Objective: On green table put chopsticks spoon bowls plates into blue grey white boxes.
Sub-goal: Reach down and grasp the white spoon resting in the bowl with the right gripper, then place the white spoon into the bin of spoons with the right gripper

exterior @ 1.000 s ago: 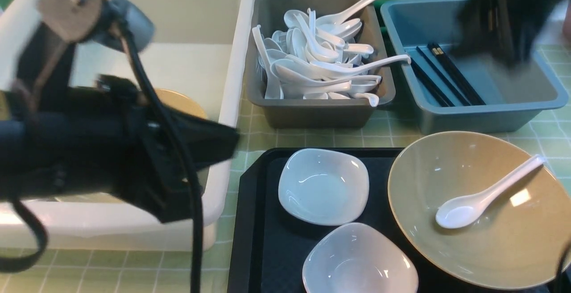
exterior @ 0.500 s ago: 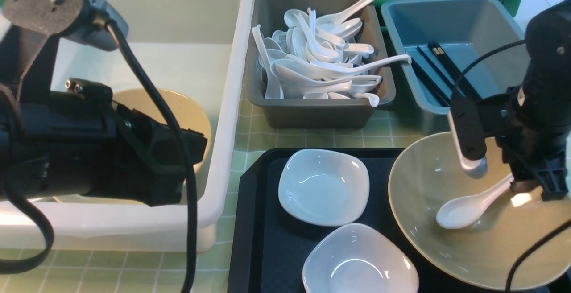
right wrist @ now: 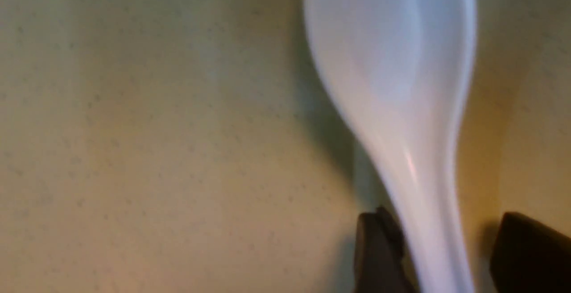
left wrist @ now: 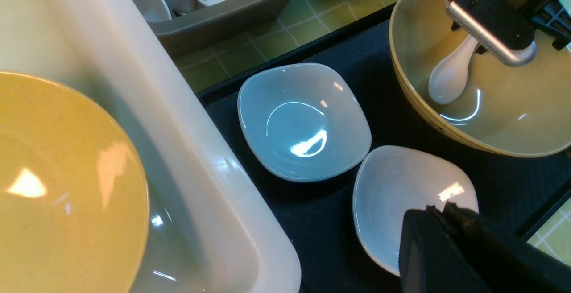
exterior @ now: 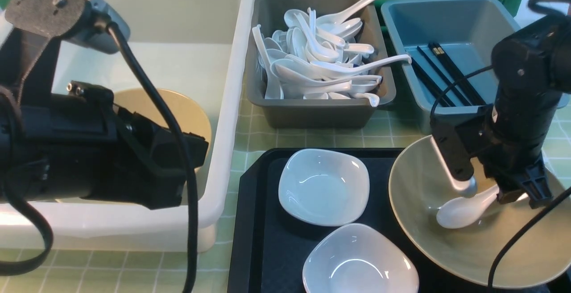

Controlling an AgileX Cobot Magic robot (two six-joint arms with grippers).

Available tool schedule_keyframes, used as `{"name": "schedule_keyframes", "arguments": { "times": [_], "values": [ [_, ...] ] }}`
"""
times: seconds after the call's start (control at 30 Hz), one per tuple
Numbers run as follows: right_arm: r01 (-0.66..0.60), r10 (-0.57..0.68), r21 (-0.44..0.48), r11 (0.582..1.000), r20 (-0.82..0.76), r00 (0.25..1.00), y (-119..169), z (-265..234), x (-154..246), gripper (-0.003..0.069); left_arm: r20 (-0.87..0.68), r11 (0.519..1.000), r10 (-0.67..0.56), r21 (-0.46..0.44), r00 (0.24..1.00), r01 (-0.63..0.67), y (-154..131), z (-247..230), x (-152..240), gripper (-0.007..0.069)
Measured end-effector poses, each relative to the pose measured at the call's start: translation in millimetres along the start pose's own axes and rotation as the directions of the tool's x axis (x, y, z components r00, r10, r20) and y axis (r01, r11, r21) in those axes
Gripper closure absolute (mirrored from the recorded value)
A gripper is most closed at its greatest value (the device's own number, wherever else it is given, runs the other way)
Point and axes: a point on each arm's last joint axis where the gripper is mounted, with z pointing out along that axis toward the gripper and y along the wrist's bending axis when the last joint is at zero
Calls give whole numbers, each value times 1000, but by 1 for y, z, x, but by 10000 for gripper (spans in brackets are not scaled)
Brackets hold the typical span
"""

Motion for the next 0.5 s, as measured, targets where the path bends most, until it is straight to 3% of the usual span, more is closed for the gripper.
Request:
{"name": "schedule_keyframes", "arguments": {
  "times": [0.1,0.17,0.2,0.5],
  "values": [
    [2,-2,-17,1000,-5,1000,0,4,-1,398,0,1000,0,0,1000,0,0,0,0,627],
    [4,-4,-29,1000,-12,1000,1,4,0,508,0,1000,0,0,1000,0,0,0,0,627],
    [4,-4,-31,1000,-13,1000,1,4,0,522,0,1000,0,0,1000,0,0,0,0,627],
    [-45,44,9,999,93,995,1,-44,2,518,0,1000,1,0,1000,-1,0,0,0,627]
  ]
}}
